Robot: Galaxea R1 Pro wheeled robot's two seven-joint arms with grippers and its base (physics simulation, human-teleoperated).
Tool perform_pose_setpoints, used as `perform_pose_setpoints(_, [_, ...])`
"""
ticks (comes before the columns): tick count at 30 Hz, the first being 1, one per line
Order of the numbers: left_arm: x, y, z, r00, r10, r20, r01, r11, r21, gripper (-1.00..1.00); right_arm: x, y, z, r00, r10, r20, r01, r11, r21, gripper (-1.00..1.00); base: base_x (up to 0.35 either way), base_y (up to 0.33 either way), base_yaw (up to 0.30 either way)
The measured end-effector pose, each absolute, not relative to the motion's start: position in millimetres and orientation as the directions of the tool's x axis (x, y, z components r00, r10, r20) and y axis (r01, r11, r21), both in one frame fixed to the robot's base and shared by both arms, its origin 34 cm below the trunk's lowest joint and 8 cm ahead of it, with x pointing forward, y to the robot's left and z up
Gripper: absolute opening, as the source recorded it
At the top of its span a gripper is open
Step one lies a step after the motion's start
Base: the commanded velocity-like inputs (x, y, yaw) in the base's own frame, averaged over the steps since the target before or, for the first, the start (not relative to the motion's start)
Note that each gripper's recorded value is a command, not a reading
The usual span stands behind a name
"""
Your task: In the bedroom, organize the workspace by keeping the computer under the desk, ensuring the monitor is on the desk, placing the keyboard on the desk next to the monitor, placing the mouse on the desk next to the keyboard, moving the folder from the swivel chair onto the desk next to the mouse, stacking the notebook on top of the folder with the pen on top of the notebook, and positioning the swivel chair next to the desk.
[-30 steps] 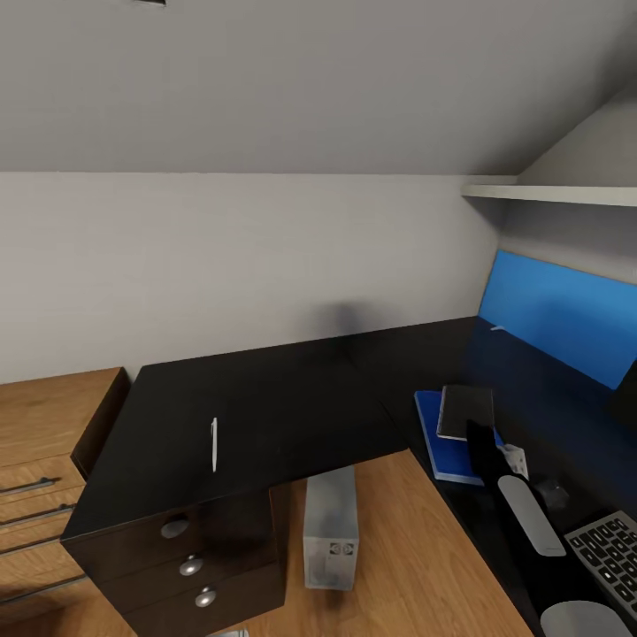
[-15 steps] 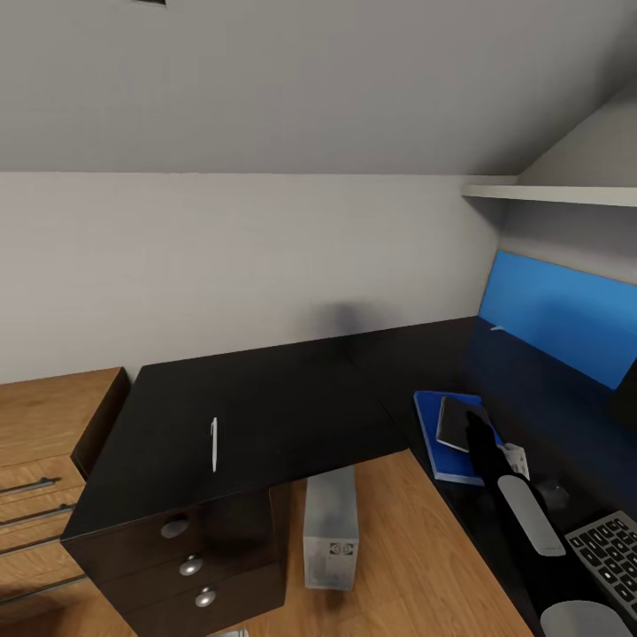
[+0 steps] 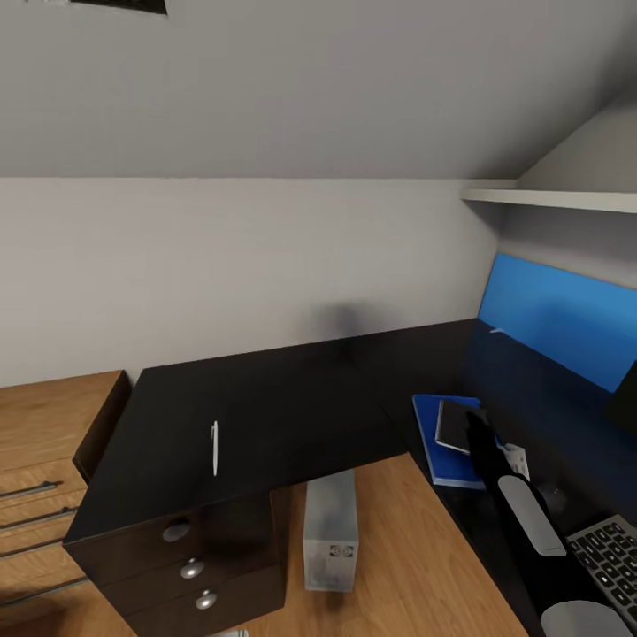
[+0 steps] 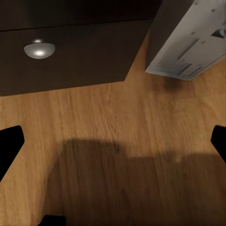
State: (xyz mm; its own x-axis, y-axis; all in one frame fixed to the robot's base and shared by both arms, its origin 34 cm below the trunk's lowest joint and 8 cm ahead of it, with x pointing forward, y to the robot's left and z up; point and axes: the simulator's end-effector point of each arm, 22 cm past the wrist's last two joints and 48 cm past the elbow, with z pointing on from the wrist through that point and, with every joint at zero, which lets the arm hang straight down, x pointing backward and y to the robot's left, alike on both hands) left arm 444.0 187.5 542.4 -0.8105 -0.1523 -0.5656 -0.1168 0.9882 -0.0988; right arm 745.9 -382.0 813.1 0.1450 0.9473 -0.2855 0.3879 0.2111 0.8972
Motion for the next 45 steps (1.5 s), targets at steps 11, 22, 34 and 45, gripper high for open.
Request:
perform_pose_setpoints(11, [444.4, 187.2, 551.0, -0.811, -0.153, -0.565, -0.117, 0.988, -0.100, 1.00, 746.2, -382.1, 821.4, 0.145, 0.947, -0.287, 0.389, 0.212, 0.896, 1.00, 0.000, 0.000, 0.000])
perform_pose_setpoints(22, [444.8, 187.2, 551.2, -0.810, -0.153, -0.567, -0.116, 0.988, -0.100, 1.00, 746.4, -380.9, 821.2, 0.144, 0.948, -0.285, 0.389, 0.211, 0.897, 1.00, -0.101, -0.038, 0.000])
perform_pose_setpoints(34, [444.5, 186.9, 550.9, -0.810, -0.152, -0.566, -0.116, 0.988, -0.100, 1.00, 746.5, -381.0, 821.0, 0.144, 0.947, -0.286, 0.390, 0.211, 0.896, 1.00, -0.090, -0.048, 0.000])
perform_pose_setpoints(45, [444.0, 186.9, 550.9, -0.811, -0.153, -0.565, -0.116, 0.988, -0.100, 1.00, 746.6, -379.3, 821.6, 0.144, 0.949, -0.280, 0.387, 0.206, 0.899, 1.00, -0.021, -0.011, 0.000])
